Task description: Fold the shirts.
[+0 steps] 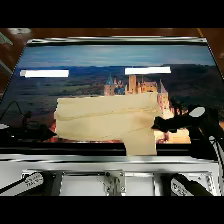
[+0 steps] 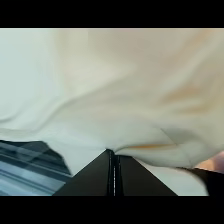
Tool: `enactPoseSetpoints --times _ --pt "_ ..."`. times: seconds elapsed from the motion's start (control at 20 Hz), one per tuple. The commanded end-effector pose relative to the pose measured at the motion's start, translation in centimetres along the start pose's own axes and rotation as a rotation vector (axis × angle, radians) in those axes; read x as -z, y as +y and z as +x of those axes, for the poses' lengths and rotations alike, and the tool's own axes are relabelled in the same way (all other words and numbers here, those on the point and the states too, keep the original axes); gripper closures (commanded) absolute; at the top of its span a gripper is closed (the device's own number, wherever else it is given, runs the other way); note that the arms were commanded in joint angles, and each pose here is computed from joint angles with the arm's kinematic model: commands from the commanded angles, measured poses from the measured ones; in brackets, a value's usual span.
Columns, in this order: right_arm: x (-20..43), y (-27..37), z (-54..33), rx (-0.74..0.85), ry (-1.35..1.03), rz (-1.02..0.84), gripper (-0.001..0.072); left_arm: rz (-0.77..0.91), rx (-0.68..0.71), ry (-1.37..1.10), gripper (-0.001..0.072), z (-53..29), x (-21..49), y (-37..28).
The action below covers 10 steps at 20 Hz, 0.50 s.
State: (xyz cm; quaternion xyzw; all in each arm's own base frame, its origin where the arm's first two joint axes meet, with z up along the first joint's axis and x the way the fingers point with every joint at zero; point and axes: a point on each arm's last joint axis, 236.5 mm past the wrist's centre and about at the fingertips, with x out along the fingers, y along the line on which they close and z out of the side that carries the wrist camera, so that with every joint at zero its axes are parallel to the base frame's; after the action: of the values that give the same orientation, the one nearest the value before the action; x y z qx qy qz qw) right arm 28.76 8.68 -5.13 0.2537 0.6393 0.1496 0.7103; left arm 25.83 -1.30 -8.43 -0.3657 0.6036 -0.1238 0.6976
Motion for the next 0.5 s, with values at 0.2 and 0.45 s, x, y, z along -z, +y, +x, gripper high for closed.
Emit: enactPoseSetpoints --times 0.2,0.45 --pt "-9.7 5.8 -6.4 -0.109 -0.355 -0.009 0.0653 0.176 0.056 -0.233 0.0676 -4.3 -9.1 -6.9" --pt "-15.3 4.2 -4.6 -0.122 -0.421 0.070 0.0653 0.192 0.020 -0.342 0.0675 -4.8 -14.9 -9.2"
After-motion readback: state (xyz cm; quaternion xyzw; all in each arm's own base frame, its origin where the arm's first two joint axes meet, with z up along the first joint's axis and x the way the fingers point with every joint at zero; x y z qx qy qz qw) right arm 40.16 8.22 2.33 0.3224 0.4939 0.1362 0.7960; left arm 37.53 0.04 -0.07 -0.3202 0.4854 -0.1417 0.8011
